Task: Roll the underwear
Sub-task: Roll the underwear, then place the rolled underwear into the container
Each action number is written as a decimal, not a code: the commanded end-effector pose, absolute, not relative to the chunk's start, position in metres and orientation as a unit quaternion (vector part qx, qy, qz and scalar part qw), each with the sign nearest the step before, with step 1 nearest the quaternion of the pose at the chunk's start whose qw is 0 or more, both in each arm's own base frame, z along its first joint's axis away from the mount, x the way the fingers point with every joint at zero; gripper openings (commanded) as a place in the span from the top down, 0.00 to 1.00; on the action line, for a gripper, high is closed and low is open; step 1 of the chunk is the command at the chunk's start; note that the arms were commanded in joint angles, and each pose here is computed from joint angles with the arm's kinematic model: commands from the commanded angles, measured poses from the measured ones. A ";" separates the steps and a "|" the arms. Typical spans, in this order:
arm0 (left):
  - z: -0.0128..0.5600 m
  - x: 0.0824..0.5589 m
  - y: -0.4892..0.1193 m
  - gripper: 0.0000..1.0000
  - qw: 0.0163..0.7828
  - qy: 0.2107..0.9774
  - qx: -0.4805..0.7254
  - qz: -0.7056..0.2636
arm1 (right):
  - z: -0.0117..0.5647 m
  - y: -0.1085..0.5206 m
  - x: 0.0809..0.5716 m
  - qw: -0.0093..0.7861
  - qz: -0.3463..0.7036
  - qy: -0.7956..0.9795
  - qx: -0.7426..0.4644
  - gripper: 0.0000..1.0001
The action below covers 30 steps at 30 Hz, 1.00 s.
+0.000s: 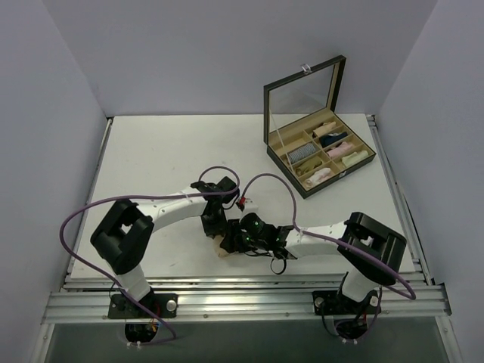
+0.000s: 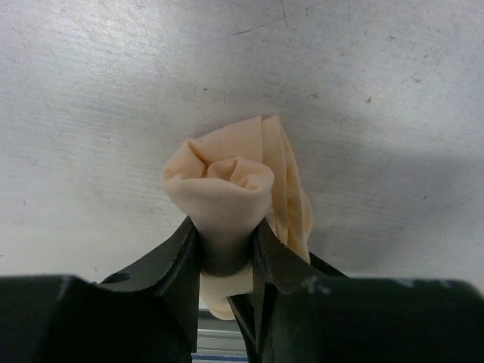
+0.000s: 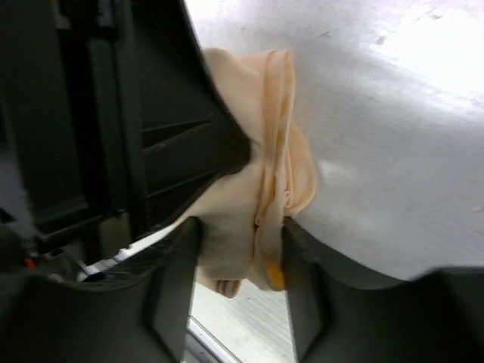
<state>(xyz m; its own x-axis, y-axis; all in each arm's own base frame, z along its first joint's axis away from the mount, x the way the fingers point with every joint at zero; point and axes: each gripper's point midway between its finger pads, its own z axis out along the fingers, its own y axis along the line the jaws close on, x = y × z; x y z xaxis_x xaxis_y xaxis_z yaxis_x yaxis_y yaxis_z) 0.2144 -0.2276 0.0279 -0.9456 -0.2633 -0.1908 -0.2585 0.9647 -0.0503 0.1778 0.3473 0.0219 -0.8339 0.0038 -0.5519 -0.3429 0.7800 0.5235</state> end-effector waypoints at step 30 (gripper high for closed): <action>0.155 0.284 -0.148 0.52 0.103 0.960 -0.220 -0.139 | 0.017 0.309 0.151 0.234 0.291 0.924 -0.089 1.00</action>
<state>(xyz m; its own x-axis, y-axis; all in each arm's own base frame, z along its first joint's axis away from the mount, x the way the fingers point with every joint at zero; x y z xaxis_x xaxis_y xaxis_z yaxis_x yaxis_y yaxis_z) 0.2924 -0.1465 0.1360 -0.8465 -0.5060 -0.1658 -0.4612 0.8523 -0.2466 0.1573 0.3300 0.0279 -0.8611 0.0372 -0.5070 -0.3066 0.7574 0.5764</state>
